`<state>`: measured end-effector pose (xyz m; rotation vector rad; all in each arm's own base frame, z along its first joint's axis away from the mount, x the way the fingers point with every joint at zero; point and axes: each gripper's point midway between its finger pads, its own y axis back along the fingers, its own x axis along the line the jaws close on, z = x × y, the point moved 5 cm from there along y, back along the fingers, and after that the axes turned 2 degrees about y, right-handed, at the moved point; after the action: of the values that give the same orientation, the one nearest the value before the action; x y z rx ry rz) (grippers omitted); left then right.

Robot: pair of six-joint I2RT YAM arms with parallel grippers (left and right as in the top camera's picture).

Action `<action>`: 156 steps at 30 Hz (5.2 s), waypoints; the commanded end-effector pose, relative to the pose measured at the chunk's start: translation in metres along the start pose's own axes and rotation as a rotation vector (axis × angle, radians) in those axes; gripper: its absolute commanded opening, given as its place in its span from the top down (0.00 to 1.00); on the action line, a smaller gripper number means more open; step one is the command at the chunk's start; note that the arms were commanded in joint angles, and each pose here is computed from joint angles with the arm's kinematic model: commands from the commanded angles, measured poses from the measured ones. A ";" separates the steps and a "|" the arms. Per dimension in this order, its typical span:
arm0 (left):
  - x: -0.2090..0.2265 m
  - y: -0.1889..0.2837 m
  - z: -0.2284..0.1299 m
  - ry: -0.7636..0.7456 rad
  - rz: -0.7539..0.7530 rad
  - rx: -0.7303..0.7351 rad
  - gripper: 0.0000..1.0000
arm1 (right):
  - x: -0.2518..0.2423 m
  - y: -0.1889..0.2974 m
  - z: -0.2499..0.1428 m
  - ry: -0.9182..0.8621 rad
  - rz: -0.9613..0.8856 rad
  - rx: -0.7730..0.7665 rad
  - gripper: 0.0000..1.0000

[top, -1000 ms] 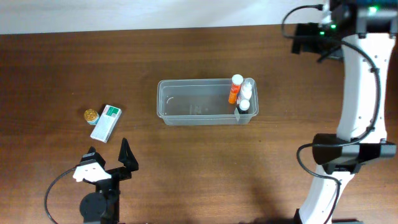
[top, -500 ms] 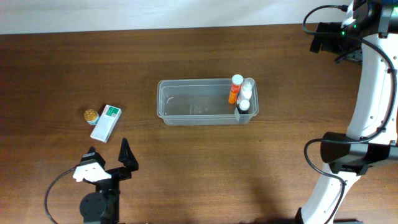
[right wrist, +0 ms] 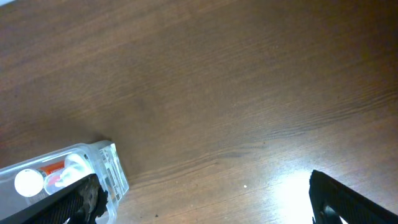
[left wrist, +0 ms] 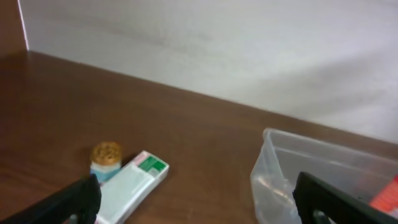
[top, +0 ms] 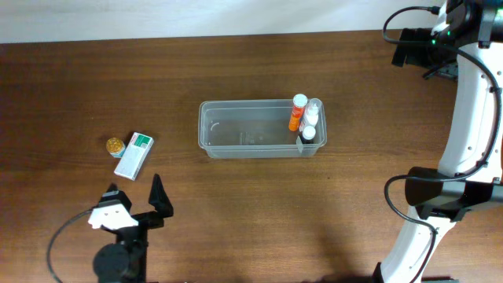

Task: Pack container

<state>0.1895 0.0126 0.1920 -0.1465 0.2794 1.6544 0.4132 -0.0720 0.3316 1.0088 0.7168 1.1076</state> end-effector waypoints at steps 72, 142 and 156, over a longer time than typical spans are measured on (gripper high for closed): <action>0.122 -0.215 -0.060 0.073 0.488 1.072 0.11 | -0.001 0.007 0.001 -0.011 -0.002 -0.020 0.02; -0.250 -0.185 0.014 -1.055 -0.855 0.878 0.75 | -0.001 0.007 0.001 -0.011 -0.003 -0.020 0.02; -0.275 -0.183 -0.053 -1.255 -1.048 0.896 0.76 | -0.001 0.007 0.001 -0.011 -0.003 -0.020 0.02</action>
<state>0.3958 -0.2437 0.2177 1.1469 -0.0193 0.3472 0.4132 -0.0720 0.3316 1.0088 0.7160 1.1073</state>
